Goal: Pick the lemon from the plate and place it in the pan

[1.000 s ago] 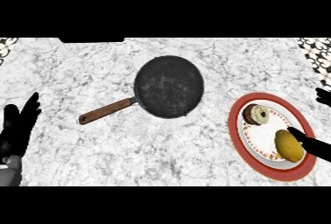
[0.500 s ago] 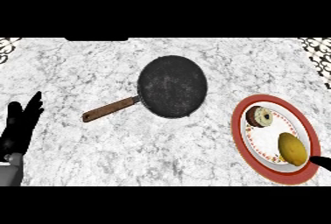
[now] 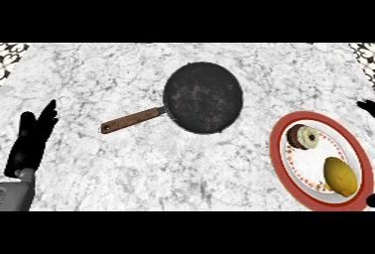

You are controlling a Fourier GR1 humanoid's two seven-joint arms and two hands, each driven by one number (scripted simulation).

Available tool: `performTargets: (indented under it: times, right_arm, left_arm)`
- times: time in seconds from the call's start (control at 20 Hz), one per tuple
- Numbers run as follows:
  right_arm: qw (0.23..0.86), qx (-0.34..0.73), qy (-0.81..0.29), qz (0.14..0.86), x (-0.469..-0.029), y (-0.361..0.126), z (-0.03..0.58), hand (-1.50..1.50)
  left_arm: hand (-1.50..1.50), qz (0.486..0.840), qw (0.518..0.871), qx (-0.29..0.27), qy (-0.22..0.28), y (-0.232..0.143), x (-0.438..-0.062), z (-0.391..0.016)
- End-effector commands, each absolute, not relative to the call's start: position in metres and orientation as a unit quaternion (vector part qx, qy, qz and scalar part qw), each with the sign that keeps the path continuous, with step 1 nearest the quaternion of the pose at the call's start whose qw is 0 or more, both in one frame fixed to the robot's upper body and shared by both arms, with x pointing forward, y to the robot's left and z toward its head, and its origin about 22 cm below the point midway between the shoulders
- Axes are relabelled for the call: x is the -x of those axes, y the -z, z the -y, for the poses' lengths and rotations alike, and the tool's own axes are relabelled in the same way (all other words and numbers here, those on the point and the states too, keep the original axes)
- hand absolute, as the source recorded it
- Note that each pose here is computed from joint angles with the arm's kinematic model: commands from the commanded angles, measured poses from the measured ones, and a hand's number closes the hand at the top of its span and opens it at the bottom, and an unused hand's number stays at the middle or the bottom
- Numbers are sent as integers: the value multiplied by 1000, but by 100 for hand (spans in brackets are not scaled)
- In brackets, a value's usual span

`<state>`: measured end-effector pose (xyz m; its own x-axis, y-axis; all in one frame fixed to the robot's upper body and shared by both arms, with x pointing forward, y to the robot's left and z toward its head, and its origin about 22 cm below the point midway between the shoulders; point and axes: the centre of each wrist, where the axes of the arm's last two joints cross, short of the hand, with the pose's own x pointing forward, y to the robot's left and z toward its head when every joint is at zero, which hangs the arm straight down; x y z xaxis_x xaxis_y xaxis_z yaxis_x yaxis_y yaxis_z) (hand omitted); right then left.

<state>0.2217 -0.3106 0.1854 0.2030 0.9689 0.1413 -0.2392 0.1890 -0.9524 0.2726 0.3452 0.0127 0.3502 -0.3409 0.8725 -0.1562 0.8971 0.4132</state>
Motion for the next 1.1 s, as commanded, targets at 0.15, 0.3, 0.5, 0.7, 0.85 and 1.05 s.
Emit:
performTargets:
  times: [0.15, 0.3, 0.5, 0.7, 0.85, 1.05]
  right_arm:
    - [640, 445, -546, 305, -233, -164, 263, -150]
    - [655, 436, -555, 270, -249, -146, 247, -150]
    - [664, 427, -554, 263, -258, -120, 260, -150]
    - [658, 441, -557, 249, -264, -134, 246, -150]
    - [645, 460, -567, 226, -253, -122, 259, -150]
    - [648, 452, -575, 212, -252, -109, 262, -150]
  left_arm:
    - [0, 568, 790, -224, 57, -18, -275, -352]
    - [0, 562, 793, -229, 48, -11, -272, -356]
    - [0, 563, 794, -228, 43, -12, -268, -353]
    - [0, 560, 796, -226, 51, -5, -276, -348]
    - [0, 566, 792, -225, 50, -16, -266, -344]
    - [0, 555, 798, -233, 36, -6, -287, -348]
